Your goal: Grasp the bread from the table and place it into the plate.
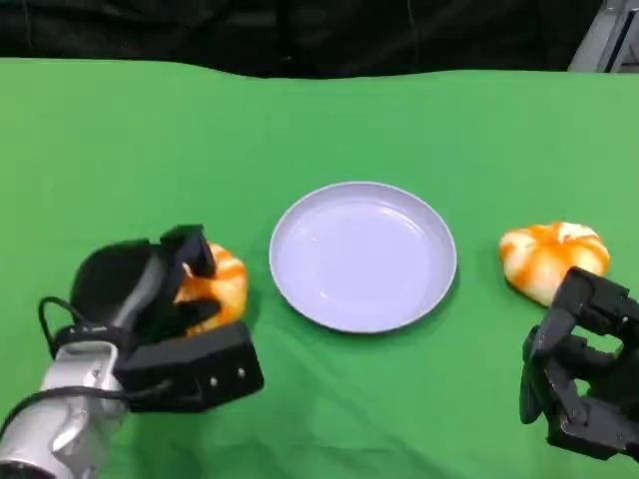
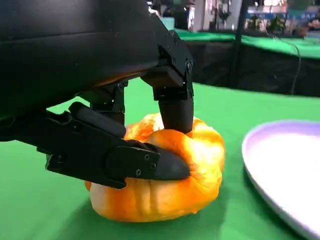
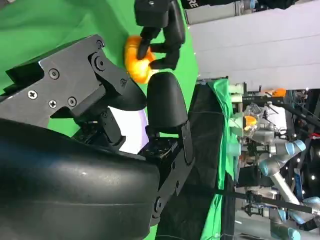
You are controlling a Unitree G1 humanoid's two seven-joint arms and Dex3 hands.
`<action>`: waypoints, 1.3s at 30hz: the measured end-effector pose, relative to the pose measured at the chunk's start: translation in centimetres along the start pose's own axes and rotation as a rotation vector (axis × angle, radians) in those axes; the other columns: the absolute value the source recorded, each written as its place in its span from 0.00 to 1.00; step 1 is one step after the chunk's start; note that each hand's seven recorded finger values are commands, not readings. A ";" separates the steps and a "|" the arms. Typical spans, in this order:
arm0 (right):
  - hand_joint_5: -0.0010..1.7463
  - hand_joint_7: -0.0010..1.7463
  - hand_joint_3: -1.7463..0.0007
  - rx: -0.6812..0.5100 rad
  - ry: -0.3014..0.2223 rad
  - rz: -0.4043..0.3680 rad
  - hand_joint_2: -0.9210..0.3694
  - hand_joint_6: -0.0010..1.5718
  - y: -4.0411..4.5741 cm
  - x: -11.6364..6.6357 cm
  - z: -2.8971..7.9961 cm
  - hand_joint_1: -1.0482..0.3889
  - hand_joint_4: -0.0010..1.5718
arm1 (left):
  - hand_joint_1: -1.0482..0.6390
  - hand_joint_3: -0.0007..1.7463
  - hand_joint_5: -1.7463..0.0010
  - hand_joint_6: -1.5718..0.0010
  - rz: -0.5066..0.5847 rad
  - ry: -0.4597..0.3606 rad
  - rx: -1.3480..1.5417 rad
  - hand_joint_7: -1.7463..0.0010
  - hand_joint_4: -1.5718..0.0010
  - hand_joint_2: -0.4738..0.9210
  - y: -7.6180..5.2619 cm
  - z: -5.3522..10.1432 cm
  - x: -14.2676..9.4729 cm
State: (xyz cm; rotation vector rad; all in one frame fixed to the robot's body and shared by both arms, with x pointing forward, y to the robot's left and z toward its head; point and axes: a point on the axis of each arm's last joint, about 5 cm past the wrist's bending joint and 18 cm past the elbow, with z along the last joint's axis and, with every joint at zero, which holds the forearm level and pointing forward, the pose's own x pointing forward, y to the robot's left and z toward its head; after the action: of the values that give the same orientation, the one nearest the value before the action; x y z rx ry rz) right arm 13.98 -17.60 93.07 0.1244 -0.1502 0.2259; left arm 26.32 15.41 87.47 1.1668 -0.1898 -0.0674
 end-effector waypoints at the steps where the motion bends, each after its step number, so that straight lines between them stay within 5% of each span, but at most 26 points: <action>1: 1.00 1.00 0.31 0.000 0.000 0.000 0.28 0.40 0.00 0.0 0.0 0.65 0.56 | 0.59 0.19 0.00 0.59 0.012 0.002 0.003 0.04 0.48 0.94 0.3 0.0 0.1; 5: 1.00 1.00 0.31 0.003 -0.001 0.001 0.29 0.40 -0.01 0.0 0.0 0.65 0.56 | 0.58 0.42 0.00 0.61 0.052 -0.005 0.004 0.01 0.47 0.80 1.0 0.3 0.4; 12: 1.00 1.00 0.30 -0.004 -0.002 -0.007 0.28 0.40 0.02 0.0 0.1 0.66 0.56 | 0.56 0.53 0.00 0.62 0.119 -0.120 -0.050 0.00 0.48 0.74 2.6 2.5 1.8; 16: 1.00 1.00 0.30 -0.005 -0.002 -0.006 0.28 0.40 0.14 -0.1 0.1 0.66 0.56 | 0.56 0.52 0.00 0.61 0.121 -0.196 -0.067 0.03 0.48 0.73 2.8 4.7 2.8; 18: 1.00 1.00 0.30 -0.010 0.000 -0.007 0.28 0.40 0.19 -0.1 0.1 0.67 0.56 | 0.56 0.44 0.00 0.50 0.114 -0.225 -0.078 0.24 0.47 0.77 2.8 5.5 3.1; 20: 1.00 1.00 0.30 -0.009 0.000 -0.004 0.28 0.40 0.22 -0.1 0.1 0.66 0.56 | 0.57 0.39 0.00 0.52 0.091 -0.262 -0.084 0.20 0.48 0.79 2.8 6.6 3.6; 24: 1.00 1.00 0.30 -0.004 -0.002 0.007 0.28 0.40 0.41 -0.1 0.1 0.66 0.56 | 0.58 0.32 0.00 0.49 0.066 -0.315 -0.077 0.28 0.48 0.82 2.8 8.4 4.7; 26: 1.00 1.00 0.30 -0.001 0.000 0.007 0.28 0.40 0.46 -0.1 0.0 0.66 0.55 | 0.58 0.31 0.00 0.49 0.048 -0.324 -0.077 0.28 0.47 0.83 2.5 9.0 5.1; 28: 1.00 1.00 0.30 0.001 0.000 0.011 0.28 0.40 0.56 -0.1 0.0 0.66 0.55 | 0.59 0.32 0.00 0.57 0.021 -0.329 -0.083 0.08 0.47 0.84 2.0 9.6 5.4; 31: 1.00 1.00 0.31 0.001 -0.003 0.019 0.28 0.40 0.75 -0.2 0.2 0.66 0.55 | 0.58 0.32 0.00 0.53 -0.028 -0.340 -0.086 0.14 0.46 0.84 1.0 10.5 5.9; 36: 1.00 0.98 0.34 0.020 -0.002 0.027 0.27 0.41 0.94 -0.4 0.4 0.66 0.56 | 0.58 0.27 0.00 0.60 -0.083 -0.346 -0.090 0.04 0.46 0.87 0.0 11.0 6.3; 39: 1.00 0.96 0.35 0.039 0.000 0.039 0.27 0.41 1.04 -0.5 0.4 0.65 0.57 | 0.59 0.25 0.00 0.58 -0.094 -0.338 -0.078 0.08 0.46 0.90 -0.1 11.1 6.7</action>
State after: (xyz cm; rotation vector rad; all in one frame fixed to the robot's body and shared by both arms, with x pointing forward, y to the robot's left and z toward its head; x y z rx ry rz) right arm 13.24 -16.75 93.48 0.1605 -0.1482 0.2676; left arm 30.82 4.27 92.34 1.0809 -0.4270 -0.3529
